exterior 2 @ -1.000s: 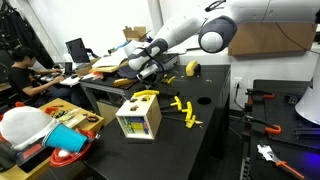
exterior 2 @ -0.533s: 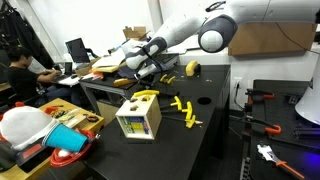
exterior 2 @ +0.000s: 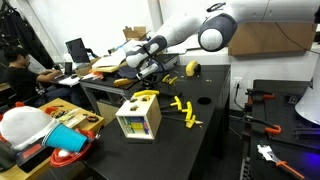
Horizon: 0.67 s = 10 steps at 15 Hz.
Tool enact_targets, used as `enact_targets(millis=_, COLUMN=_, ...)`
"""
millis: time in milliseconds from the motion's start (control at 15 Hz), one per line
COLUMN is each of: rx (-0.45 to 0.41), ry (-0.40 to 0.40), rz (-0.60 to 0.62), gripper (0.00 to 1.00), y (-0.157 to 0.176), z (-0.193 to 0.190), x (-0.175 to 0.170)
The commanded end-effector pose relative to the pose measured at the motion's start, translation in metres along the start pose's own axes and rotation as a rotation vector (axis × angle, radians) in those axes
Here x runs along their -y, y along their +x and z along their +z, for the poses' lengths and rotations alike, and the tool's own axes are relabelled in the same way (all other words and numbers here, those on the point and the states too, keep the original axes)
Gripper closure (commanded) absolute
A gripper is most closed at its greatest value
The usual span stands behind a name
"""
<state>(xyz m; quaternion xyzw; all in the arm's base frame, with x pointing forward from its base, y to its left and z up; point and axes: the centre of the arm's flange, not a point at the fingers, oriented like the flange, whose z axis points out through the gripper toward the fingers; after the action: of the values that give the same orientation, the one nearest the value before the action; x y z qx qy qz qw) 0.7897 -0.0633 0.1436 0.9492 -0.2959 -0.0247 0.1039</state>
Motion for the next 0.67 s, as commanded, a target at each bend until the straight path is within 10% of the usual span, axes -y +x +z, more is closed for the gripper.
enact_targets(millis=0, rx=0.073, ry=-0.006, rz=-0.026, gripper=1.0, y=0.026, z=-0.011, x=0.011)
enact_targets(millis=600, rx=0.162, ry=-0.03, rz=-0.101, gripper=1.0, y=0.016, z=-0.012, x=0.006)
